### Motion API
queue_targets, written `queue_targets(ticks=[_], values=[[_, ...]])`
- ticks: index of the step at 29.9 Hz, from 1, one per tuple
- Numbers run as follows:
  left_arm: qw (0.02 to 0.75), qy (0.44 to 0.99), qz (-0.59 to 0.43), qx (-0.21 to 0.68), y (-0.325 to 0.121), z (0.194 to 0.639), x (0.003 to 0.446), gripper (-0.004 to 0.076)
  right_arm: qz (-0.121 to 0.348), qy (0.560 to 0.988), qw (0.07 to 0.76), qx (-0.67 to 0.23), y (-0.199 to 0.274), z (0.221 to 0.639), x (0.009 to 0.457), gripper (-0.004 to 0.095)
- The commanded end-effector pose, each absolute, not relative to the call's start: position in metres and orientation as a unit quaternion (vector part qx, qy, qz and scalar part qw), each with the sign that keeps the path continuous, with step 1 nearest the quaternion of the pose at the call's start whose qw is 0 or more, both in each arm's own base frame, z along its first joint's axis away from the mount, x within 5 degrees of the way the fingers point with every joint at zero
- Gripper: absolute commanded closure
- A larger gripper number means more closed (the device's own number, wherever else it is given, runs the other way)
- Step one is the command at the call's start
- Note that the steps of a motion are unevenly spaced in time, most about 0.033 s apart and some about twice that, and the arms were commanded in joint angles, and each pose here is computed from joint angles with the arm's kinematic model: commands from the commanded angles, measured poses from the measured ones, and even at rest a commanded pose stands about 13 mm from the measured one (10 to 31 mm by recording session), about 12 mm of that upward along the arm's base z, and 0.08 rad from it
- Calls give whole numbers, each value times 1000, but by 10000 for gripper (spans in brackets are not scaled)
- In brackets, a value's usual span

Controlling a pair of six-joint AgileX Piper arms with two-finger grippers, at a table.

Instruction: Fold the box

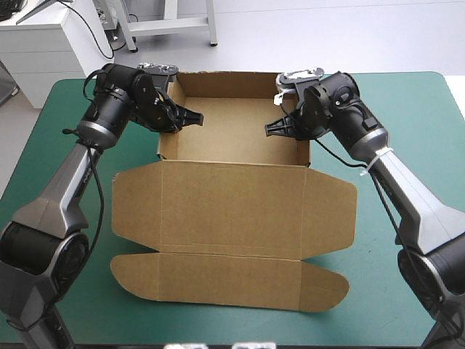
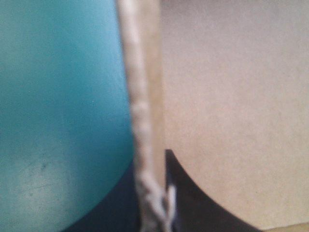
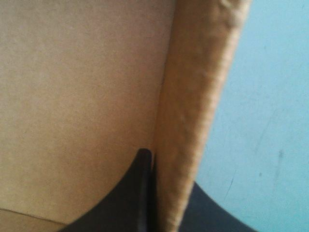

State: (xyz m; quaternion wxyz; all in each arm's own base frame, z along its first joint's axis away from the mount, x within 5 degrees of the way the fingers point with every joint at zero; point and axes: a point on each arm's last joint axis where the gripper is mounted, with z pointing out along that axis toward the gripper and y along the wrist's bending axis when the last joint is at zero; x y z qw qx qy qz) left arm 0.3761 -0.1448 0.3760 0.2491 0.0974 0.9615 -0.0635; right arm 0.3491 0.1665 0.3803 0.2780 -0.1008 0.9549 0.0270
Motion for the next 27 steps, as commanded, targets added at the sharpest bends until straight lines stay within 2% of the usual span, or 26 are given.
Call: queue_targets(ticks=[1, 11, 18, 21, 27], values=[[266, 957, -67, 99, -144, 398, 366, 731, 41, 953, 275, -125, 166, 385, 335, 928], [204, 970, -74, 110, -168, 352, 383, 731, 37, 961, 254, -106, 162, 357, 357, 927], [172, 975, -66, 128, -184, 325, 389, 731, 82, 969, 223, -70, 147, 334, 380, 929], [164, 976, -67, 128, -185, 319, 391, 731, 77, 966, 231, -81, 147, 335, 382, 929], [152, 978, -65, 128, -187, 309, 394, 731, 71, 973, 206, -81, 150, 318, 389, 929]])
